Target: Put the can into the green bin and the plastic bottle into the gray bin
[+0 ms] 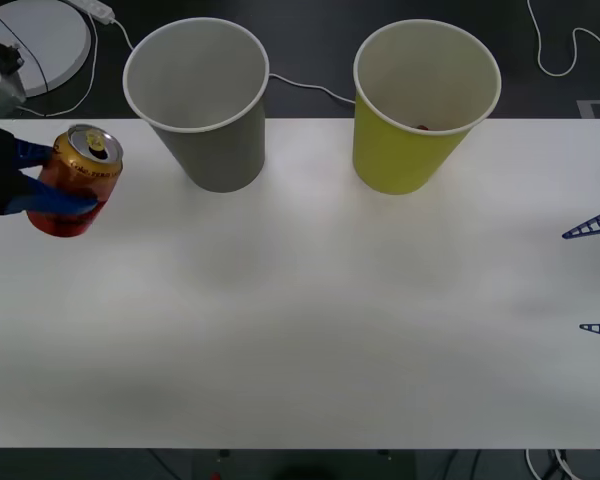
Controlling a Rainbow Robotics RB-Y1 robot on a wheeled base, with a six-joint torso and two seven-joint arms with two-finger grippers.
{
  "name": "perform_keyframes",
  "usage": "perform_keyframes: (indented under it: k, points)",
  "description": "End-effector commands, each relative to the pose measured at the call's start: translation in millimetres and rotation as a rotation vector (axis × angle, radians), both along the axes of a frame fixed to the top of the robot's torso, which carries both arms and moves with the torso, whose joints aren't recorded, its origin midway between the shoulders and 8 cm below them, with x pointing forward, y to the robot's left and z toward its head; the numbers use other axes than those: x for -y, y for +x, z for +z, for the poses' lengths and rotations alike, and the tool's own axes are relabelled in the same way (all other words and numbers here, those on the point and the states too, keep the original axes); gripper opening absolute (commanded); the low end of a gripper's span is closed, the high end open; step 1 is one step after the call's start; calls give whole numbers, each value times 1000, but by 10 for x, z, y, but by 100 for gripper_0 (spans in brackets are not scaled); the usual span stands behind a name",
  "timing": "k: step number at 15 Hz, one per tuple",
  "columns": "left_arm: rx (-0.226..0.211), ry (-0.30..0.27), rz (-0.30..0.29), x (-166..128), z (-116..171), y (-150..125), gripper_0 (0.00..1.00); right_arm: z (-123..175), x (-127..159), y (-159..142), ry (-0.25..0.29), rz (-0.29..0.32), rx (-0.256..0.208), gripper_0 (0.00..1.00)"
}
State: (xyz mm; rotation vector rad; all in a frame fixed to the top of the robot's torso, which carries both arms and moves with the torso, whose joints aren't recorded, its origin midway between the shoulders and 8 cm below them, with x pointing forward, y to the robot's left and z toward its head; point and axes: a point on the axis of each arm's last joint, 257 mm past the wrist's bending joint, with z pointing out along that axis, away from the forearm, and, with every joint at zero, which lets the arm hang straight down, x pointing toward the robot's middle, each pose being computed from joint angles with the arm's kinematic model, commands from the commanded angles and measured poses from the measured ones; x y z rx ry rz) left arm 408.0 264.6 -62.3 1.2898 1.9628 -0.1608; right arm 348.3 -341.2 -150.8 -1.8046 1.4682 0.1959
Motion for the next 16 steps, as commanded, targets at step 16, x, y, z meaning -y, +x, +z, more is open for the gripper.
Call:
perform_keyframes:
  k: [16]
  points:
    - [-69,48,-109,1854,1243,660,0,0,0,0,0,0,0,100]
